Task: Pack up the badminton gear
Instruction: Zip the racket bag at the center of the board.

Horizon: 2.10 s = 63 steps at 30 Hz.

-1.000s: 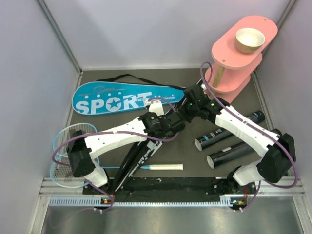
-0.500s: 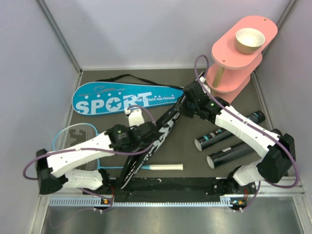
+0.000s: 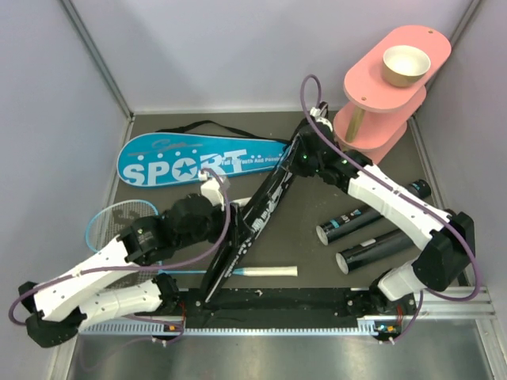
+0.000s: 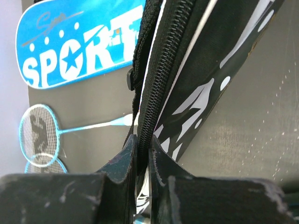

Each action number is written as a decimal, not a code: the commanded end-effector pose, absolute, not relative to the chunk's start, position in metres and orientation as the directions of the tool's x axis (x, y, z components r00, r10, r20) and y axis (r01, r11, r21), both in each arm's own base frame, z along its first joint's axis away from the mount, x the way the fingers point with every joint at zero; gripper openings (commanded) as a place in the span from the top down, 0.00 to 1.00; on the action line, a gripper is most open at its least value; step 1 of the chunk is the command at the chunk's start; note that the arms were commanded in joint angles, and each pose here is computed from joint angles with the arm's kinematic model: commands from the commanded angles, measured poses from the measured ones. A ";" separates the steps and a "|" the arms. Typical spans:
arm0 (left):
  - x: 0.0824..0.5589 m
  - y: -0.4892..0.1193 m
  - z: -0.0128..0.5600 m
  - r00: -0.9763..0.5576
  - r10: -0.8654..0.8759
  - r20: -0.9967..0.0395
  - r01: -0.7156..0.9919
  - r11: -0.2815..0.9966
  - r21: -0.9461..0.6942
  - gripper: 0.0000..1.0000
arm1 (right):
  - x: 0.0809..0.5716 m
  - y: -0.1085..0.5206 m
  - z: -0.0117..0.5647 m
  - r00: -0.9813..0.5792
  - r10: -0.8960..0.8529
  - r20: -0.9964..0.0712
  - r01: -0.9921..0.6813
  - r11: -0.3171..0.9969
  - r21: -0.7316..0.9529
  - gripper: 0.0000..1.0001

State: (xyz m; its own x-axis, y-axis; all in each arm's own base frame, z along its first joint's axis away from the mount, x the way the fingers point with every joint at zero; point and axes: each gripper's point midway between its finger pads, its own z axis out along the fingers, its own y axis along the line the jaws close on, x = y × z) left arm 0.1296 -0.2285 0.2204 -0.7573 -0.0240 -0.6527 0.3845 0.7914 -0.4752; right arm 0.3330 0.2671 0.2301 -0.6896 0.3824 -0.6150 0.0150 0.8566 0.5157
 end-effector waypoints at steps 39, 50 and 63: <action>0.351 -0.264 0.303 -0.623 -0.232 -0.747 0.391 0.735 -0.554 1.00 | 0.314 0.302 0.340 -0.595 0.075 -0.800 -0.632 0.571 0.524 0.39; 0.326 -0.272 0.330 -0.646 -0.225 -0.729 0.526 0.562 -0.639 1.00 | 0.258 0.337 0.318 -0.551 -0.059 -0.832 -0.817 0.238 0.525 0.51; 0.315 -0.278 0.340 -0.665 -0.224 -0.712 0.558 0.485 -0.673 1.00 | 0.249 0.350 0.296 -0.579 -0.115 -0.807 -0.811 0.191 0.554 0.58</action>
